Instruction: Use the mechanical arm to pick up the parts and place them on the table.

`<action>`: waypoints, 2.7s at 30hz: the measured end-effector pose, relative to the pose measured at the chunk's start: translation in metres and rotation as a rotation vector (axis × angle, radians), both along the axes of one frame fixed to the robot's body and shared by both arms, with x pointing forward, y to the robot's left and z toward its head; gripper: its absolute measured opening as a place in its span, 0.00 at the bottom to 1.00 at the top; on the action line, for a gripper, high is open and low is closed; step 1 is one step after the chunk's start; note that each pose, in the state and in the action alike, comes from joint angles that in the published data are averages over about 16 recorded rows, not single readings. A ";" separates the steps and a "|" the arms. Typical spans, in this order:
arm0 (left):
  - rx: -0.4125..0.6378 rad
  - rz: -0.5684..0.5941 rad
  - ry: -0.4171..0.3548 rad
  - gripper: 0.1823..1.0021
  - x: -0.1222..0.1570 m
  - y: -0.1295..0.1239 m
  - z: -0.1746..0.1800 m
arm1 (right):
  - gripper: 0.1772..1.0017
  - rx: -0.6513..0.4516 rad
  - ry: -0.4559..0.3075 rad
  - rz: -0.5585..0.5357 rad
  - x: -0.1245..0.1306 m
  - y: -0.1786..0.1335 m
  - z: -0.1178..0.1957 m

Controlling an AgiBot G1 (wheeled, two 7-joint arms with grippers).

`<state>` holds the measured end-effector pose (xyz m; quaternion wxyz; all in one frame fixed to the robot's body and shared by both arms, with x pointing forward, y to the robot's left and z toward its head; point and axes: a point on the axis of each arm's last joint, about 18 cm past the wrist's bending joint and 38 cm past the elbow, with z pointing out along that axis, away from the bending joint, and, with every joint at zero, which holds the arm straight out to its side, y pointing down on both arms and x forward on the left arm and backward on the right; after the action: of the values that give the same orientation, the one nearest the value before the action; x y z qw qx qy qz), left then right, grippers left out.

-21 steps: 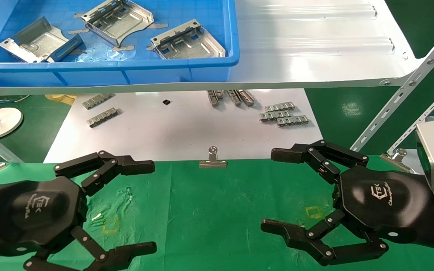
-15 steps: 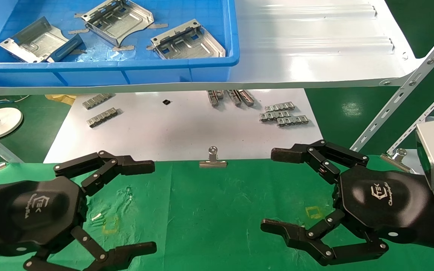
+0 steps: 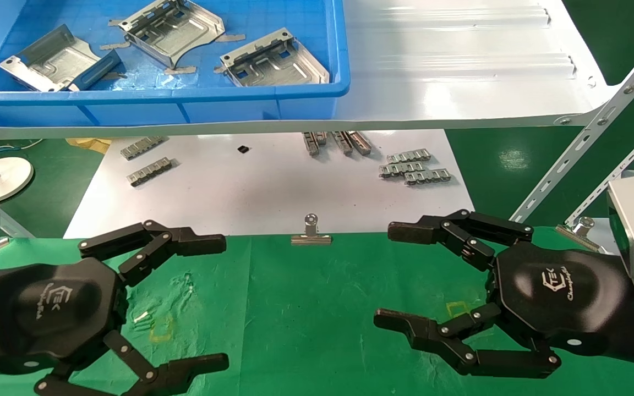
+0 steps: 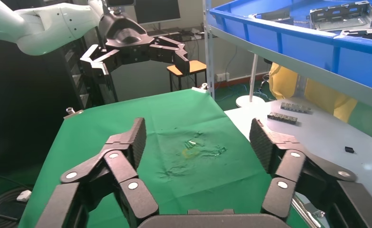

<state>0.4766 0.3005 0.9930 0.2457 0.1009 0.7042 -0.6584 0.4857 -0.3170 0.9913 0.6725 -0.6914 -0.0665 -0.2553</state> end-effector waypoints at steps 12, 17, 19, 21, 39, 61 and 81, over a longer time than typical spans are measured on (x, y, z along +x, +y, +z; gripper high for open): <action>0.000 0.000 0.000 1.00 0.000 0.000 0.000 | 0.56 0.000 0.000 0.000 0.000 0.000 0.000; 0.000 0.000 0.000 1.00 0.000 0.000 0.000 | 0.42 0.000 0.000 0.000 0.000 0.000 0.000; 0.000 0.000 0.000 1.00 0.000 0.000 0.000 | 0.37 0.000 0.000 0.000 0.000 0.000 0.000; 0.000 0.001 0.000 1.00 0.000 0.000 0.000 | 0.32 0.000 0.000 0.000 0.000 0.000 0.000; -0.056 0.257 -0.209 1.00 0.062 -0.002 0.125 | 0.03 0.000 0.000 0.000 0.000 0.000 0.000; -0.224 0.949 -0.132 0.99 0.217 0.021 0.246 | 0.02 0.000 0.000 0.000 0.000 0.000 0.000; -0.159 0.989 -0.033 0.79 0.221 0.026 0.230 | 0.24 0.000 0.000 0.000 0.000 0.000 0.000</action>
<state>0.6977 0.3269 1.2229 0.5463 -0.2536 0.6115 -0.5132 0.4857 -0.3170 0.9913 0.6726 -0.6914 -0.0665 -0.2553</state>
